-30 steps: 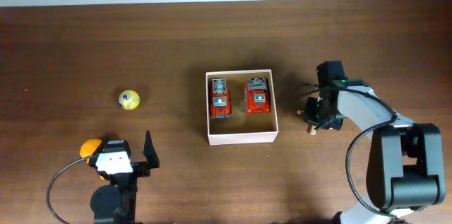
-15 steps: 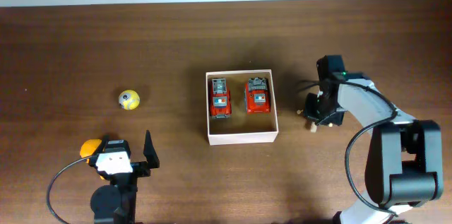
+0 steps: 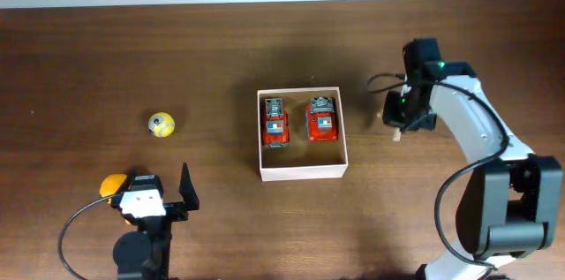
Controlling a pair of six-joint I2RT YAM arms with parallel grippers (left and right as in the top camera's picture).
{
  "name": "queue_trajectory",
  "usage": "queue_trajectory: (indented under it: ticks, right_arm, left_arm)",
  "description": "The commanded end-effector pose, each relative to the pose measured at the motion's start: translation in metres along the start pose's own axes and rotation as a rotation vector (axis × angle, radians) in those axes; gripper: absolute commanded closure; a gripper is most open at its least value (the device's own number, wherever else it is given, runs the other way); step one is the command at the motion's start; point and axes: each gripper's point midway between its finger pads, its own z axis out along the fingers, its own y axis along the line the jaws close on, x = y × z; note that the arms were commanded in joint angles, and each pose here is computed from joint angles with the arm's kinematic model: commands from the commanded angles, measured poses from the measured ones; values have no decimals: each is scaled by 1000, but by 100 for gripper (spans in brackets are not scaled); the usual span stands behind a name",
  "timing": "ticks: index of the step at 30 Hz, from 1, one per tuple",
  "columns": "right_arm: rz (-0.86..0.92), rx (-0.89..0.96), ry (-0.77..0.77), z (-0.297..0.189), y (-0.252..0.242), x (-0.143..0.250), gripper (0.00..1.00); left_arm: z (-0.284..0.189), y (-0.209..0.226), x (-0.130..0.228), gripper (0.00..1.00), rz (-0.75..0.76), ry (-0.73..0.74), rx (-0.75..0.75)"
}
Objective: Pack container
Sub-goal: 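Carry the paddle toy left over the pink box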
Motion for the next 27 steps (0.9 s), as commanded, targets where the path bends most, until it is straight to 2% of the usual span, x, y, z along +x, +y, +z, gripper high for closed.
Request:
queue_trajectory:
  ticks: [1, 8, 15, 27]
  right_arm:
    - [-64, -18, -57, -24, 10, -21, 93]
    - [-145, -48, -130, -70, 39, -39, 92]
    - [-241, -89, -194, -105, 82, -39, 92]
    - [-362, -162, -200, -117, 164, 3, 92]
  left_arm:
    - [0, -3, 2, 1, 19, 0, 14]
    - [0, -3, 2, 1, 19, 0, 14]
    - [0, -3, 2, 1, 19, 0, 14]
    - [0, -3, 2, 1, 19, 0, 14]
